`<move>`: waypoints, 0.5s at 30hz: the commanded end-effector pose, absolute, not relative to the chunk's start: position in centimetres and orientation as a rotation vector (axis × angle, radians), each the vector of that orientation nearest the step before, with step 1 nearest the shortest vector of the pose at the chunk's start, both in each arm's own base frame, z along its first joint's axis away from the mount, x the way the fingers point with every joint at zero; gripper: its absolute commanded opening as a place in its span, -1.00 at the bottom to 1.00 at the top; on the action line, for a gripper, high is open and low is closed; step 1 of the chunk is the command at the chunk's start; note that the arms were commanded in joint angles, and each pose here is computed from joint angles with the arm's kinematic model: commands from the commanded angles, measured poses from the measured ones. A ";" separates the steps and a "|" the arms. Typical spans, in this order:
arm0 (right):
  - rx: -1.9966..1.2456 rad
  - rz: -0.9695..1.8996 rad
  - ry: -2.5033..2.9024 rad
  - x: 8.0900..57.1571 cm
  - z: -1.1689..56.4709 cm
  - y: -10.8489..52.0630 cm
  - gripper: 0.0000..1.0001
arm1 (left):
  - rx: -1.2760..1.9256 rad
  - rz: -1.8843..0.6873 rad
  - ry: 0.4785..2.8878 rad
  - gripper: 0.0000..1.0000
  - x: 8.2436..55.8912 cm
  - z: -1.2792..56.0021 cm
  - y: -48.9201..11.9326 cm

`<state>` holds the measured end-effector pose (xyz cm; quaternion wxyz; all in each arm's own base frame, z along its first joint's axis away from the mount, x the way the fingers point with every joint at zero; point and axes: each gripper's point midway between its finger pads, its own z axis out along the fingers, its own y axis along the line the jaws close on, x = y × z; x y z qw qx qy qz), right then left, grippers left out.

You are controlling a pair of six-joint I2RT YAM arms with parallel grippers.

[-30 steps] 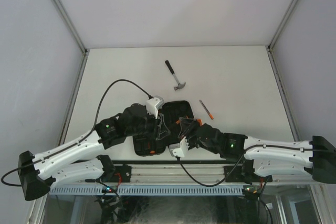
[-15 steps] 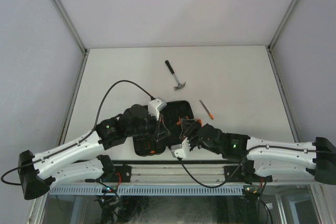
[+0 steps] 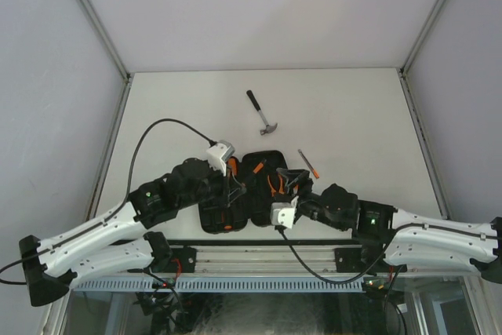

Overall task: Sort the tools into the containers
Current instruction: Pick up the screwdriver from the center of the board.

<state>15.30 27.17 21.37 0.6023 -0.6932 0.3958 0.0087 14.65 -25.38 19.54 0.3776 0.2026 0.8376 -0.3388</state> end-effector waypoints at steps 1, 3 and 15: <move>-1.239 0.268 1.108 15.4 25.4 27.1 0.36 | 0.446 -0.822 2.094 -1.00 15.8 20.1 -24.5; -1.095 0.363 1.205 16.0 26.0 26.6 0.35 | 0.431 -0.819 2.089 -1.00 15.9 20.2 -24.4; -0.221 0.984 1.848 18.1 22.4 27.0 0.32 | 0.370 -0.796 2.057 -1.00 16.5 20.6 -23.6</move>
